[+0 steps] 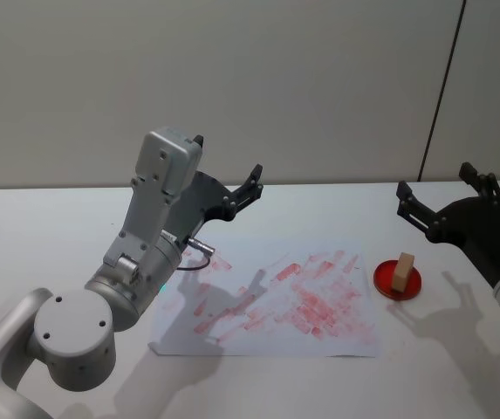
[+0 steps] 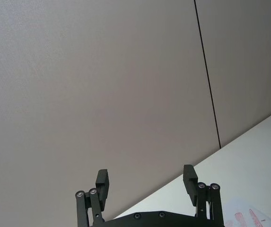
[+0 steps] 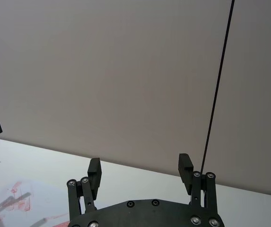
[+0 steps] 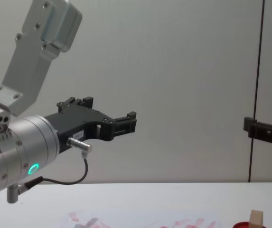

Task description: Use the one hand to pick up the stamp and affix it onto the A4 paper.

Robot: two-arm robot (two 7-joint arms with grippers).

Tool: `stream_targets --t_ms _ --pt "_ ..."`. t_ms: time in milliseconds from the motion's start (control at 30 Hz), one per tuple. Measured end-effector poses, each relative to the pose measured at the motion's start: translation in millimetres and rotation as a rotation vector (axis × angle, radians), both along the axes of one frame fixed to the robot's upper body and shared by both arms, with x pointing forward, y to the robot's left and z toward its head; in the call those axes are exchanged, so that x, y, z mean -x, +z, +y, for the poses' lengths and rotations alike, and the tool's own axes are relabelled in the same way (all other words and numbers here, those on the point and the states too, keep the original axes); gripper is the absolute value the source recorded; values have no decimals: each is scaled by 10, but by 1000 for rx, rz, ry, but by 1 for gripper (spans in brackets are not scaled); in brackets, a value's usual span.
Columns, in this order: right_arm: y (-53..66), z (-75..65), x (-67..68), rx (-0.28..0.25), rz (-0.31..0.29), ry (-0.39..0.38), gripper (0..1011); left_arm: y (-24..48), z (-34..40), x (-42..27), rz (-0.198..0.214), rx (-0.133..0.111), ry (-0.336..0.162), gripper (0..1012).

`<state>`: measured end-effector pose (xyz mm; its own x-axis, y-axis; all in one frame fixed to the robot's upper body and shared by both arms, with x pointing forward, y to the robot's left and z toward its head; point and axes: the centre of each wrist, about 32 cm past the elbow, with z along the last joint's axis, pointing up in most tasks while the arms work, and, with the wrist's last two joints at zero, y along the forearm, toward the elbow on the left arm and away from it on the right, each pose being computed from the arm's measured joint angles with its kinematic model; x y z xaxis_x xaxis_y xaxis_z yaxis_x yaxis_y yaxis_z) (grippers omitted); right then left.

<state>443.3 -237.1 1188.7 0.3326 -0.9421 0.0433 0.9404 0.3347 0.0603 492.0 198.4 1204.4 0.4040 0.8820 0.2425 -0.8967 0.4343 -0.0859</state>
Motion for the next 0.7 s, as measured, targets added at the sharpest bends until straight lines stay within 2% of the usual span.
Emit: stream_targets --t_ms 700 --pt "0 0 0 0 0 0 1001 0 0 0 0 0 0 1001"
